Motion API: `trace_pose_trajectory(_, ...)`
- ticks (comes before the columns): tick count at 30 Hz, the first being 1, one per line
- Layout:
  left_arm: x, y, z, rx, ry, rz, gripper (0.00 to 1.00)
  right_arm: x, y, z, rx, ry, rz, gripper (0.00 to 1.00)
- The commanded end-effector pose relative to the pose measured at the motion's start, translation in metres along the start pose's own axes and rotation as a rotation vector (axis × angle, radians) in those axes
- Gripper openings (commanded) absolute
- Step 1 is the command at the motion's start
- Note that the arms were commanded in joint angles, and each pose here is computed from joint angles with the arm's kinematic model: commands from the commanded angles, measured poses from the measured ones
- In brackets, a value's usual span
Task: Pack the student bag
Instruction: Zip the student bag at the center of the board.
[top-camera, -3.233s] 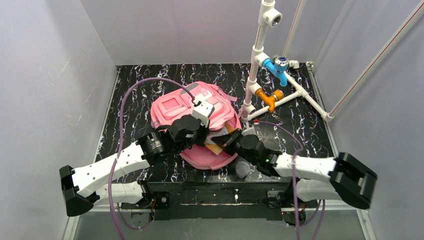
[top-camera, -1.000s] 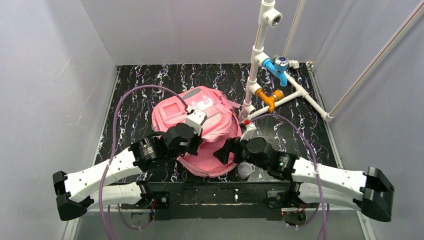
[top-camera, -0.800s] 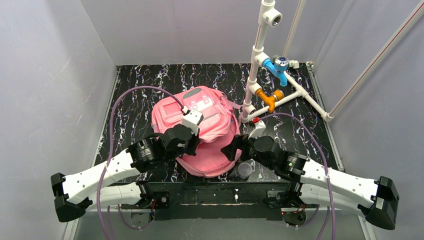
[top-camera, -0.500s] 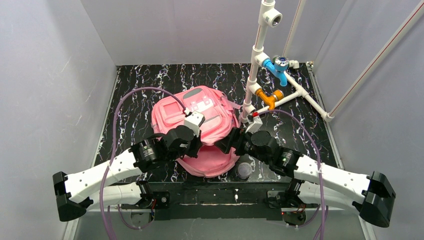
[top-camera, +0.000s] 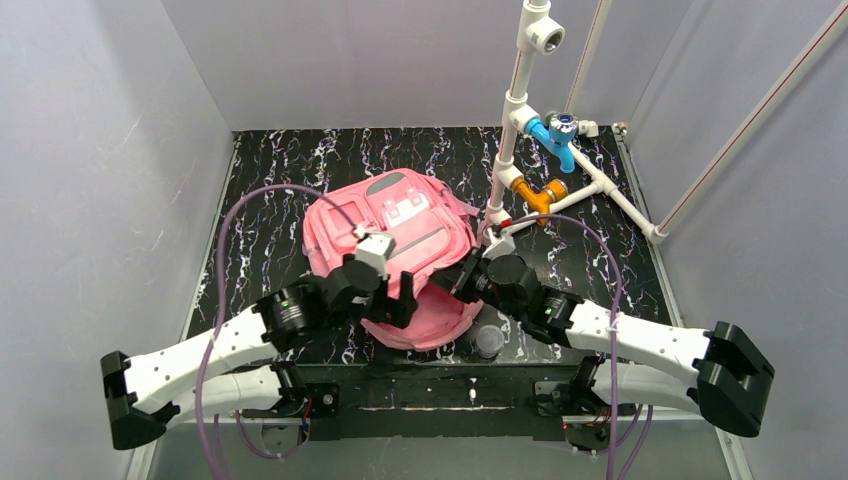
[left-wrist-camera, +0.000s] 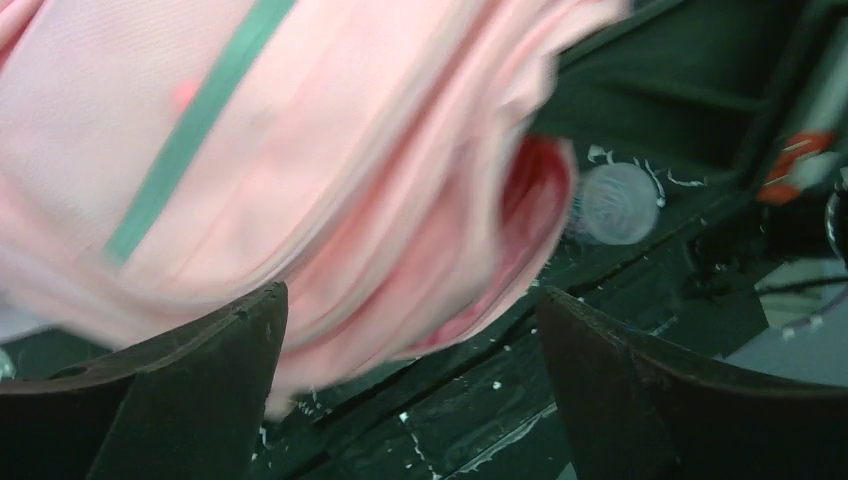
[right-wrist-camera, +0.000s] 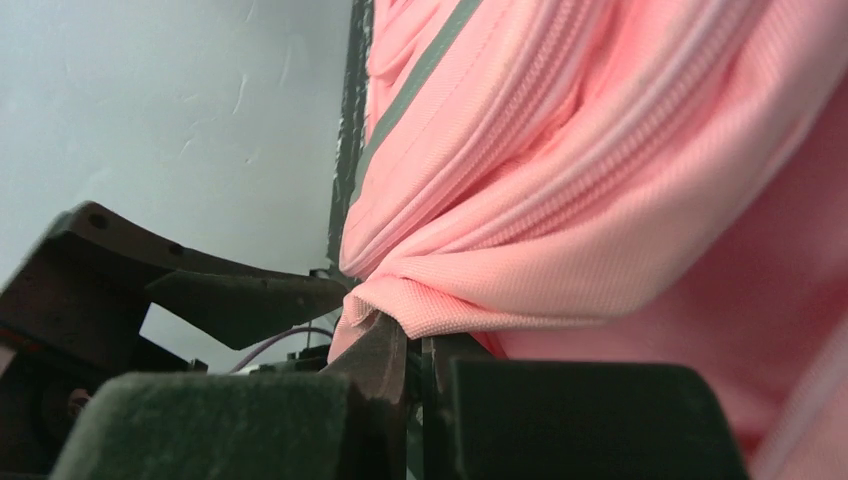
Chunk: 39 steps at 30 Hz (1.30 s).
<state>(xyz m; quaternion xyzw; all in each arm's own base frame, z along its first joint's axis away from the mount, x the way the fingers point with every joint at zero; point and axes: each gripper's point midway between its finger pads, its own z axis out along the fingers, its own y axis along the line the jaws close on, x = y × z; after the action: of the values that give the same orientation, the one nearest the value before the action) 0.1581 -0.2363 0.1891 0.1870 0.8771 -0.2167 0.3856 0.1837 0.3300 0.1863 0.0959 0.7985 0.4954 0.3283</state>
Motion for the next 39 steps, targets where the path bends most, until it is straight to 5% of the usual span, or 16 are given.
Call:
trace_pose_trajectory(1, 0.007, 0.06, -0.022, -0.222, -0.15, -0.172, 0.98, -0.062, -0.023, -0.016, 0.129, -0.236, 0.043, 0.01)
trace_pose_trajectory(7, 0.025, 0.13, -0.042, -0.504, -0.298, -0.288, 0.98, -0.08, -0.053, -0.029, 0.19, -0.26, 0.058, 0.01)
trace_pose_trajectory(13, 0.068, 0.157, -0.004, -0.61, -0.128, -0.29, 0.67, -0.079, -0.049, -0.023, 0.143, -0.213, 0.073, 0.01)
trace_pose_trajectory(22, 0.069, 0.151, 0.059, -0.399, -0.045, -0.216, 0.4, -0.073, -0.044, -0.021, 0.108, -0.174, 0.073, 0.01)
trace_pose_trajectory(29, 0.083, 0.158, 0.081, -0.438, 0.056, -0.217, 0.45, -0.068, -0.041, -0.018, 0.087, -0.146, 0.07, 0.01)
trace_pose_trajectory(39, 0.091, 0.17, 0.089, -0.499, 0.062, -0.226, 0.26, -0.067, -0.042, -0.02, 0.087, -0.14, 0.055, 0.01)
